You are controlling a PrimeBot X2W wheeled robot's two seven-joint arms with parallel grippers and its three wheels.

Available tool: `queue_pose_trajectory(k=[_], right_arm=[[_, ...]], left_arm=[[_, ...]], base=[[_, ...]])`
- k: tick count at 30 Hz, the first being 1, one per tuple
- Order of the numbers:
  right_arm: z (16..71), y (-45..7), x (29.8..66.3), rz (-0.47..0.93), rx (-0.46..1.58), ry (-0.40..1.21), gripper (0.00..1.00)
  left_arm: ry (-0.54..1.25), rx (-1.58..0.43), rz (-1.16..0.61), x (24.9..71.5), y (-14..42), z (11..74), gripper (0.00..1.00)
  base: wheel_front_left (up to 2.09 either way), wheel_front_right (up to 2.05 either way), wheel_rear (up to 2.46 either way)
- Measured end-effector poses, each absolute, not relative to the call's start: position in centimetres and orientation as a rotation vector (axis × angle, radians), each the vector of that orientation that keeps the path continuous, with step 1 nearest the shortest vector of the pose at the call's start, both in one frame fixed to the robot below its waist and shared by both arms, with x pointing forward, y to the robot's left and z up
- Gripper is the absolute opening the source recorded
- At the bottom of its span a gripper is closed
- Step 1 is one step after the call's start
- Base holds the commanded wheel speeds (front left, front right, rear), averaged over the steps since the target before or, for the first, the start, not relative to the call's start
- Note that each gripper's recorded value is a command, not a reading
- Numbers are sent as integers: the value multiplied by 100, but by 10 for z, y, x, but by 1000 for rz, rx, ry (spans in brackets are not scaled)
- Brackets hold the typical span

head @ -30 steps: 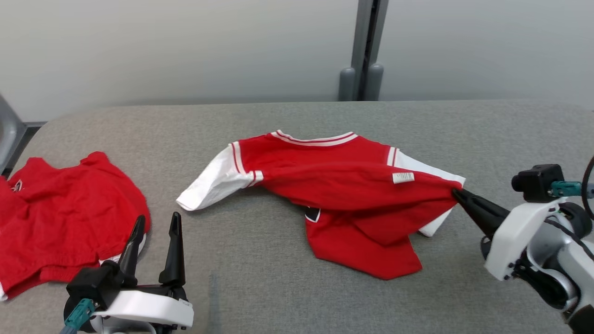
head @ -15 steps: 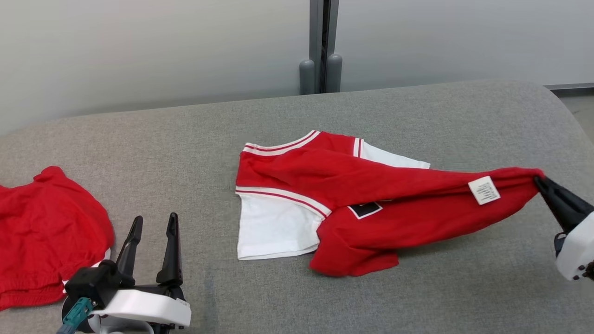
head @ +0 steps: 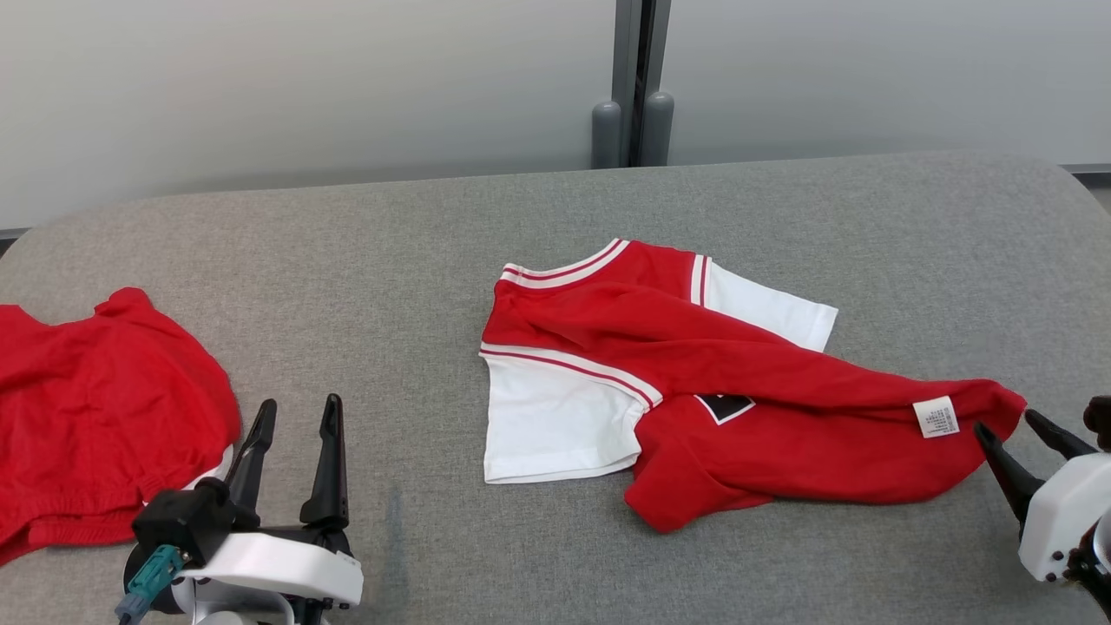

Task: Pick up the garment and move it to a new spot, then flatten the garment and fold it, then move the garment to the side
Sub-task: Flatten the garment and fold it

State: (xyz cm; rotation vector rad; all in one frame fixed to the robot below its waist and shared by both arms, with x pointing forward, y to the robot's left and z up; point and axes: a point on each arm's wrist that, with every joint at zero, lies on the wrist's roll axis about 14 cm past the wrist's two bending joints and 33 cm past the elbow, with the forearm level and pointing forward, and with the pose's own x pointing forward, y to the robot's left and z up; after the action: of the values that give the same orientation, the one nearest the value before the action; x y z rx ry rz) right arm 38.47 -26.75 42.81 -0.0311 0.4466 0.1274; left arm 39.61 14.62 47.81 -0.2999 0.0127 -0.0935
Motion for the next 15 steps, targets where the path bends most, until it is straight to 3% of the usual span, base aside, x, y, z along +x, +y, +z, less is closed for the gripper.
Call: queue_pose_trajectory(k=[7,11,15], right_arm=[[412,-293,376,46,-32,530,100],[436,-302,389,11,-33,415,100],[480,-295,407,1,3,191,100]], left_arm=[[9,-297,-87,395,149,479,100],[6,-298,-92,397,147,480,100],[2,-299,-98,398,145,482,100]], base=[[0,0,0],[0,0,0],[0,0,0]])
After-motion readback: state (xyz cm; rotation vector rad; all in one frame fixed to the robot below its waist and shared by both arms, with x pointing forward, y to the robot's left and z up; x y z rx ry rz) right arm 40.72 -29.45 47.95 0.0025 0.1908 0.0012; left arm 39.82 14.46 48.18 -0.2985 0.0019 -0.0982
